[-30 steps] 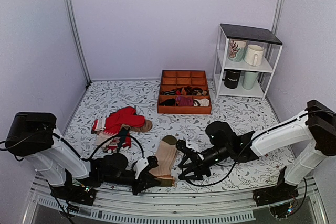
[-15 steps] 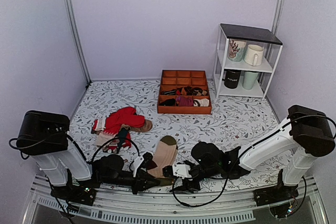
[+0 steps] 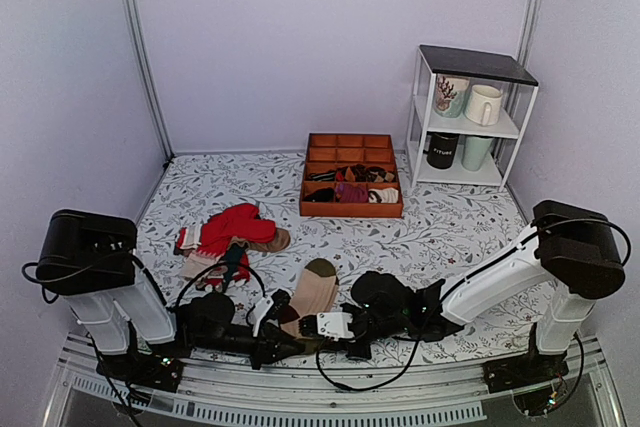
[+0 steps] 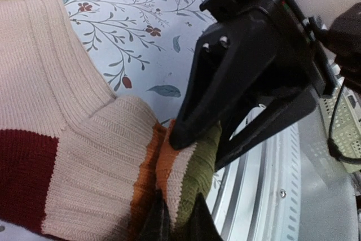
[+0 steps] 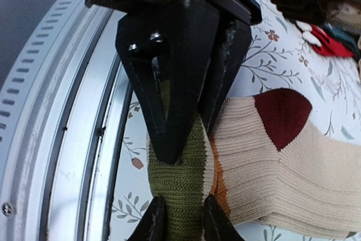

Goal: Roll the socks
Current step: Roll a pair of socks at the center of the board.

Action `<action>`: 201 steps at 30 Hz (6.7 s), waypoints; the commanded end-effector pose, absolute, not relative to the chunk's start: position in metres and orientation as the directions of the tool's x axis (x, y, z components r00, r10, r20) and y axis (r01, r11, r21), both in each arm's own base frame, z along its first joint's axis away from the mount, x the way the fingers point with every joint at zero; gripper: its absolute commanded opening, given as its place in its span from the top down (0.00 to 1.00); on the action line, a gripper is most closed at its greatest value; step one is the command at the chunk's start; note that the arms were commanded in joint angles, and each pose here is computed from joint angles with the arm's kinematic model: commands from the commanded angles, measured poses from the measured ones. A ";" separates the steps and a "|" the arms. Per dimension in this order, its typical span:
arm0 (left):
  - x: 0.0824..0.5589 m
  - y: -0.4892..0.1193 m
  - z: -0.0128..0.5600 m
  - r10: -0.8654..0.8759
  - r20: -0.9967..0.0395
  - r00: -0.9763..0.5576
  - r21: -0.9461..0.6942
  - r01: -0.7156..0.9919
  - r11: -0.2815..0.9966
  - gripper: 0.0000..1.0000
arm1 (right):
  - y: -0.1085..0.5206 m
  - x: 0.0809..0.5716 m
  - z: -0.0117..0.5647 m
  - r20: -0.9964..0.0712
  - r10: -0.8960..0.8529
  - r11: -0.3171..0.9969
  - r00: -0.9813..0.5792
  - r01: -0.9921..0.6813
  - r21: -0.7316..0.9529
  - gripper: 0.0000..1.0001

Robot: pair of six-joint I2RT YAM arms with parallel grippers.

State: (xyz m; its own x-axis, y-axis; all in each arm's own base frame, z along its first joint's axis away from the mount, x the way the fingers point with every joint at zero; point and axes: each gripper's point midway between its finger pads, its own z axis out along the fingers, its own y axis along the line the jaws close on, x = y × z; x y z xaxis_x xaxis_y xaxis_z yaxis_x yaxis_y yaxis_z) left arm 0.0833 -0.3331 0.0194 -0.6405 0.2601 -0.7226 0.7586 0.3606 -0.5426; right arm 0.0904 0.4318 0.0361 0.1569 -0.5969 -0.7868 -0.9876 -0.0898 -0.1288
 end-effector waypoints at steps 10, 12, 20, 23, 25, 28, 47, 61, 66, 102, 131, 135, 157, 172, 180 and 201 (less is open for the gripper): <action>0.070 -0.312 0.023 0.412 -0.787 -0.459 -0.338 0.879 0.335 0.80 | 0.419 0.044 0.018 -0.662 -0.750 -0.180 -0.011 -0.959 0.219 0.86; 0.061 -0.316 0.038 0.431 -0.829 -0.357 -0.244 0.924 0.295 0.67 | 0.417 0.043 0.020 -0.610 -0.792 -0.176 -0.036 -0.942 0.284 0.86; 0.052 -0.312 0.064 0.382 -0.901 -0.204 -0.111 0.962 0.251 0.62 | 0.419 0.071 0.020 -0.490 -0.838 -0.054 -0.242 -0.855 0.515 0.86; 0.048 -0.315 0.057 0.400 -0.895 -0.198 -0.100 0.962 0.252 0.62 | 0.421 0.071 0.011 -0.417 -0.863 -0.005 -0.287 -0.819 0.574 0.85; 0.046 -0.319 0.051 0.421 -0.889 -0.182 -0.081 0.966 0.245 0.62 | 0.423 0.071 0.006 -0.384 -0.873 0.015 -0.301 -0.803 0.595 0.85; 0.048 -0.327 0.046 0.438 -0.885 -0.158 -0.051 0.968 0.247 0.62 | 0.420 0.072 -0.005 -0.333 -0.890 0.055 -0.310 -0.800 0.597 0.86; 0.059 -0.310 -0.002 0.542 -0.807 -0.236 -0.023 0.929 0.370 0.60 | 0.419 0.068 -0.007 -0.331 -0.887 0.052 -0.323 -0.782 0.621 0.83; 0.067 -0.293 0.060 0.355 -0.920 -0.165 0.018 0.888 0.459 0.46 | 0.418 0.072 -0.011 -0.318 -0.888 0.082 -0.332 -0.795 0.601 0.83; 0.072 -0.276 0.067 0.298 -0.942 -0.158 -0.001 0.885 0.465 0.49 | 0.418 0.073 -0.014 -0.315 -0.889 0.087 -0.334 -0.795 0.600 0.83; 0.065 -0.319 0.036 0.371 -0.917 -0.147 -0.038 0.958 0.284 0.53 | 0.417 0.073 -0.020 -0.289 -0.896 0.106 -0.338 -0.793 0.600 0.83; 0.046 -0.270 -0.045 0.415 -0.488 -0.768 -0.541 0.639 0.547 1.00 | 0.442 0.102 0.104 -0.863 -0.505 -0.070 -0.013 -0.996 0.056 0.45; 0.039 -0.260 -0.054 0.397 -0.403 -0.824 -0.578 0.566 0.587 1.00 | 0.441 0.086 0.108 -0.876 -0.440 -0.131 0.197 -0.979 -0.154 0.39; 0.034 -0.255 -0.055 0.374 -0.371 -0.850 -0.634 0.526 0.567 1.00 | 0.453 0.076 0.030 -0.757 -0.599 -0.182 0.261 -0.965 -0.188 0.58; 0.066 -0.297 0.007 0.384 -0.678 -0.627 -0.456 0.768 0.450 0.01 | 0.420 0.052 -0.018 -0.613 -0.783 -0.103 -0.104 -0.951 0.293 0.73; 0.082 -0.302 0.047 0.399 -0.827 -0.396 -0.227 0.885 0.407 0.01 | 0.414 0.055 -0.027 -0.481 -0.836 -0.013 -0.263 -0.867 0.498 0.73; 0.072 -0.302 0.015 0.469 -0.829 -0.305 -0.116 0.914 0.390 0.51 | 0.402 0.066 -0.051 -0.293 -0.891 0.125 -0.345 -0.809 0.574 0.74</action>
